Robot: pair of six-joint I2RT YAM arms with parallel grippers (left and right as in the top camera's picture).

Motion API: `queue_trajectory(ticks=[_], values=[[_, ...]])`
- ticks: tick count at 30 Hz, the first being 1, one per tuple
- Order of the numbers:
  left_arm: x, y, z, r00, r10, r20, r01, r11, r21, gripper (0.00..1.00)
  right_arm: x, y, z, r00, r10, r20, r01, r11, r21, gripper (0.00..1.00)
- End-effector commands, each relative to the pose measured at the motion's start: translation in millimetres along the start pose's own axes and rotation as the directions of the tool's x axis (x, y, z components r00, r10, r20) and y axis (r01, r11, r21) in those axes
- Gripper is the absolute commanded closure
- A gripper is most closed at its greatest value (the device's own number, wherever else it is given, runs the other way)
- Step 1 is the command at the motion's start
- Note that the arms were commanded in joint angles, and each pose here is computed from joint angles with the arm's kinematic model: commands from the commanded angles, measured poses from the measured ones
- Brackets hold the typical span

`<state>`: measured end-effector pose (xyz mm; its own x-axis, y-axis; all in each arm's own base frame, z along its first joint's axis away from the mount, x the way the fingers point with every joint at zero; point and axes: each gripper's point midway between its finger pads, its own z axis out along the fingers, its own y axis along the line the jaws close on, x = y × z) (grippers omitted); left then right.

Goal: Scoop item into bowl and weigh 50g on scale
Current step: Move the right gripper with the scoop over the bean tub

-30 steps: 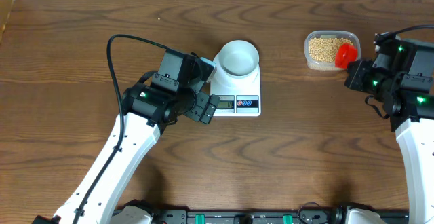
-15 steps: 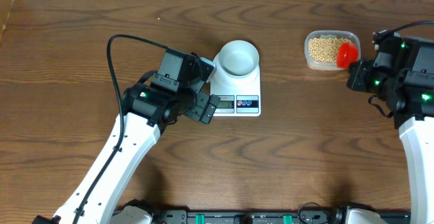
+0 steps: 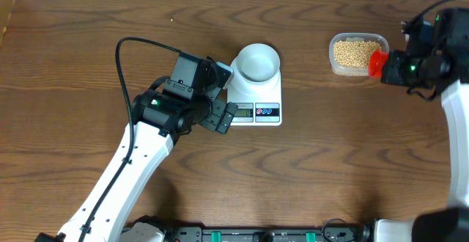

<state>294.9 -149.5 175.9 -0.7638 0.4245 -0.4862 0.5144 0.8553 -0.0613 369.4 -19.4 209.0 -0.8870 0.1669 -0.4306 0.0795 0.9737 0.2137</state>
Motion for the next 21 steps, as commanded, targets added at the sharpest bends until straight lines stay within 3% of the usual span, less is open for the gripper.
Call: queue_trajectory(ticks=[1,13,21], values=[[2,3,2,1.000,-0.002,-0.011,0.002,1.000,-0.010,0.08,-13,-8,2,0.999,-0.042,-0.001,0.042,0.999,0.023,0.99],[2,3,2,1.000,-0.002,-0.011,0.002,1.000,-0.010,0.08,-53,-17,1,0.954,-0.272,0.123,0.258,0.959,0.116,0.99],[2,3,2,1.000,-0.002,-0.011,0.002,1.000,-0.010,0.08,-47,-22,20,0.911,-0.402,0.093,0.390,0.912,0.126,0.99]])
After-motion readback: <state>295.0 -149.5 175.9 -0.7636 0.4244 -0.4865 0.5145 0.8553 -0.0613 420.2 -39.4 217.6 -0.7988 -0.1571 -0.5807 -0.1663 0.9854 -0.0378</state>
